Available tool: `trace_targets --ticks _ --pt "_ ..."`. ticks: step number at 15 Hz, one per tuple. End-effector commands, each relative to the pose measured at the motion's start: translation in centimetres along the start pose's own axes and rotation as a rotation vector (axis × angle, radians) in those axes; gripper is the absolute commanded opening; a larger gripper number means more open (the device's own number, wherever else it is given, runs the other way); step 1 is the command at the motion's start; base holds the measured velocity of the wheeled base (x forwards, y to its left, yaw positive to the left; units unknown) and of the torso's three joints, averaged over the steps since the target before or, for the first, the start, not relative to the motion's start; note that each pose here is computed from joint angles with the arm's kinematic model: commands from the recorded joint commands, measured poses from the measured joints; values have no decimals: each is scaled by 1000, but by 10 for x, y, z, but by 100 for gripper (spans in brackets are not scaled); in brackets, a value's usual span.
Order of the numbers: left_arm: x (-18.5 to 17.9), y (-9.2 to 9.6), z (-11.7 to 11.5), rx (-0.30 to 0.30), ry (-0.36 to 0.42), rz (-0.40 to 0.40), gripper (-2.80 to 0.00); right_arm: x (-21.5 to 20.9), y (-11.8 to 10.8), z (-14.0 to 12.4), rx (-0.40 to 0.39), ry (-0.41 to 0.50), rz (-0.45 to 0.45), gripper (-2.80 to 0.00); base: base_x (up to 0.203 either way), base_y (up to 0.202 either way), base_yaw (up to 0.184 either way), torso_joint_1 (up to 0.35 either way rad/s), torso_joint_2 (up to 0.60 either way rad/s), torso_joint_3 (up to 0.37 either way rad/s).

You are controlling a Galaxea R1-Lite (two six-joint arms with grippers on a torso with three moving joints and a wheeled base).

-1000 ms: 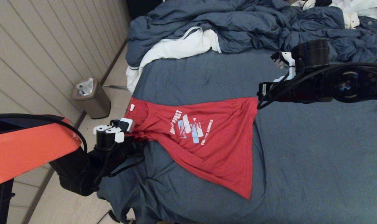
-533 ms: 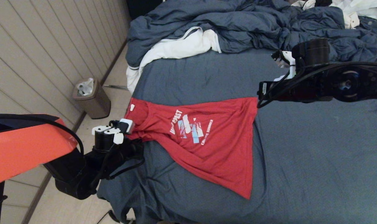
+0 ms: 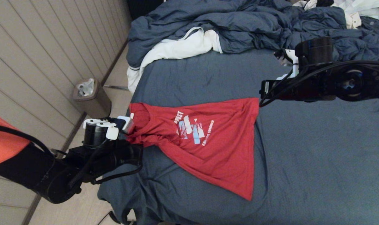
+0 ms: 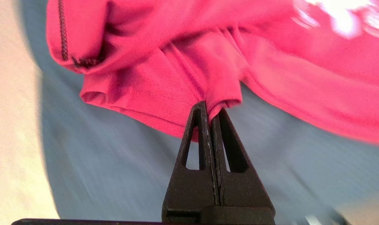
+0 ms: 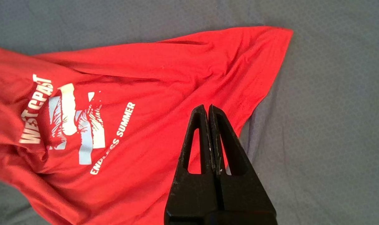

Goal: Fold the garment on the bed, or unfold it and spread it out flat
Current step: Unford the red T-shirt

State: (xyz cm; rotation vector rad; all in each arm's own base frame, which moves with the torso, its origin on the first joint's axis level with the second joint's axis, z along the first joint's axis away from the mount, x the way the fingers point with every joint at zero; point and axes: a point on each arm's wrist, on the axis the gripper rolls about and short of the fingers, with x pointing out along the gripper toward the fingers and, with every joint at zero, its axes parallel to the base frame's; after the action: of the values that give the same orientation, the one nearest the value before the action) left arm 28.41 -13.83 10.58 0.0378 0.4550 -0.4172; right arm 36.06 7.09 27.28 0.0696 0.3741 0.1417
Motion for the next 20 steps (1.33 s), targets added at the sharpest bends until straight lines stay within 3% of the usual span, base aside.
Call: trace_targets --ticks 1,5,11,20 --pt "-36 -10 16 2 17 -38 -280 0 0 0 0 -1 0 -280 0 0 0 0 0 0" --pt "-58 -12 14 3 112 -55 -280 1 0 0 -3 1 0 -280 0 0 0 0 0 0" --pt "-89 -49 -38 97 357 -234 -280 8 -2 -3 -4 14 -6 -280 0 0 0 0 0 0" --pt "-77 -91 -83 113 580 -333 -280 19 -3 -9 -7 35 -12 -280 0 0 0 0 0 0"
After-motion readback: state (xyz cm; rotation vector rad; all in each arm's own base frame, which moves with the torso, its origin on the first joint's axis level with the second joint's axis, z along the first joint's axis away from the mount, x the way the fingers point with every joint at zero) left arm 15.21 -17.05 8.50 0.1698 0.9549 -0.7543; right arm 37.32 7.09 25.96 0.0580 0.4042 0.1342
